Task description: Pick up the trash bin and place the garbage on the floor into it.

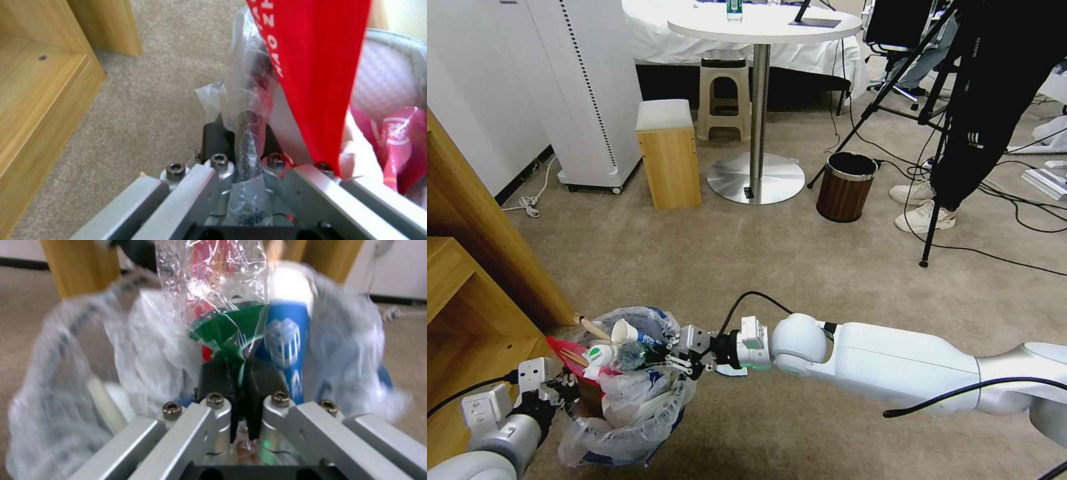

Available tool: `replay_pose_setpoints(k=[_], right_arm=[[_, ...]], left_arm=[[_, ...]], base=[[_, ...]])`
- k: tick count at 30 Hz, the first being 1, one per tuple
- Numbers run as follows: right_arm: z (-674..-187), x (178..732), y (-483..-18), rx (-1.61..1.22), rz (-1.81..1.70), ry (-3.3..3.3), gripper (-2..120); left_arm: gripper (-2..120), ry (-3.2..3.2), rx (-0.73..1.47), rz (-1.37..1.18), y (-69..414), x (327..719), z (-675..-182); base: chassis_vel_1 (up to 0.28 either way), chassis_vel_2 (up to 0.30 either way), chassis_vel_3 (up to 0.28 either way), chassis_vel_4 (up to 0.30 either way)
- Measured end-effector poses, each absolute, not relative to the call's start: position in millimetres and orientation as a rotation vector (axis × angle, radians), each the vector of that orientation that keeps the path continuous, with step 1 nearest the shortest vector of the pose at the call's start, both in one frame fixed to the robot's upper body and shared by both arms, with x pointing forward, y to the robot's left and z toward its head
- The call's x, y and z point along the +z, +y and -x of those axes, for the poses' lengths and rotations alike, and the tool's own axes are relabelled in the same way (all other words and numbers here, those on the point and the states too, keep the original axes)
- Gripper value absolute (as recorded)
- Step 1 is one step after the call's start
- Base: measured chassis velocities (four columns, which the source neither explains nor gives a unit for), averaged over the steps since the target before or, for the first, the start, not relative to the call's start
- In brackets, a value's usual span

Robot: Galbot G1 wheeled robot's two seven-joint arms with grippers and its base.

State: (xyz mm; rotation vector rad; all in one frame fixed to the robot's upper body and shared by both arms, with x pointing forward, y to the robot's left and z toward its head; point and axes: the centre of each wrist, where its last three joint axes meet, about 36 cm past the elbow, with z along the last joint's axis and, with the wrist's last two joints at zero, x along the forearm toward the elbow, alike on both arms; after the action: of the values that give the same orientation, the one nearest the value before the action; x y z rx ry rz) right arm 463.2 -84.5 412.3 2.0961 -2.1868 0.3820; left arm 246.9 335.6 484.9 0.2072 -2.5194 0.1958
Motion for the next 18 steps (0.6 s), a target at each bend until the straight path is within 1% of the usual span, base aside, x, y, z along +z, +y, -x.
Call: replay_pose_setpoints(k=[3,6,7,8,9,10,14,15,16,17,18], right_arm=[[-462.9,403.6,-89.8,0.391,-2.066,-2.192,4],[-463.0,399.2,-93.5,0.392,-2.046,-2.206,17],[-463.0,399.2,-93.5,0.392,-2.046,-2.206,17],[-463.4,400.0,-93.9,0.392,-2.04,-2.215,25],[-463.1,401.4,-93.3,0.392,-2.039,-2.223,28],[-463.1,401.4,-93.3,0.392,-2.039,-2.223,28],[-459.9,413.1,-88.4,0.357,-2.055,-2.257,46],[-459.9,413.1,-88.4,0.357,-2.055,-2.257,46],[-458.9,416.8,-87.0,0.344,-2.058,-2.268,50],[-457.3,422.6,-85.0,0.32,-2.062,-2.286,57],[-457.3,422.6,-85.0,0.32,-2.062,-2.286,57]], left_arm=[[0,-2.518,0.205,-0.204,334.1,483.7,-246.9],[0,-2.517,0.211,-0.203,332.6,482.6,-246.3],[0,-2.517,0.211,-0.203,332.6,482.6,-246.3],[0,-2.516,0.211,-0.205,332.0,482.4,-245.6],[0,-2.516,0.21,-0.206,331.9,482.1,-245.1],[0,-2.516,0.21,-0.206,331.9,482.1,-245.1],[0,-2.515,0.21,-0.203,331.4,481.3,-243.8],[0,-2.515,0.21,-0.203,331.4,481.3,-243.8],[0,-2.514,0.211,-0.204,331.4,480.9,-243.6],[0,-2.513,0.212,-0.205,331.6,480.0,-243.6],[0,-2.513,0.212,-0.205,331.6,480.0,-243.6]], base=[[0.0,0.0,0.0,0.0],[0.0,0.0,0.0,0.0],[0.0,0.0,0.0,0.0],[0.0,0.0,0.0,0.0],[0.0,0.0,0.0,0.0],[0.0,0.0,0.0,0.0],[0.0,0.0,0.0,0.0],[0.0,0.0,0.0,0.0],[0.0,0.0,0.0,0.0],[0.0,0.0,0.0,0.0],[0.0,0.0,0.0,0.0]])
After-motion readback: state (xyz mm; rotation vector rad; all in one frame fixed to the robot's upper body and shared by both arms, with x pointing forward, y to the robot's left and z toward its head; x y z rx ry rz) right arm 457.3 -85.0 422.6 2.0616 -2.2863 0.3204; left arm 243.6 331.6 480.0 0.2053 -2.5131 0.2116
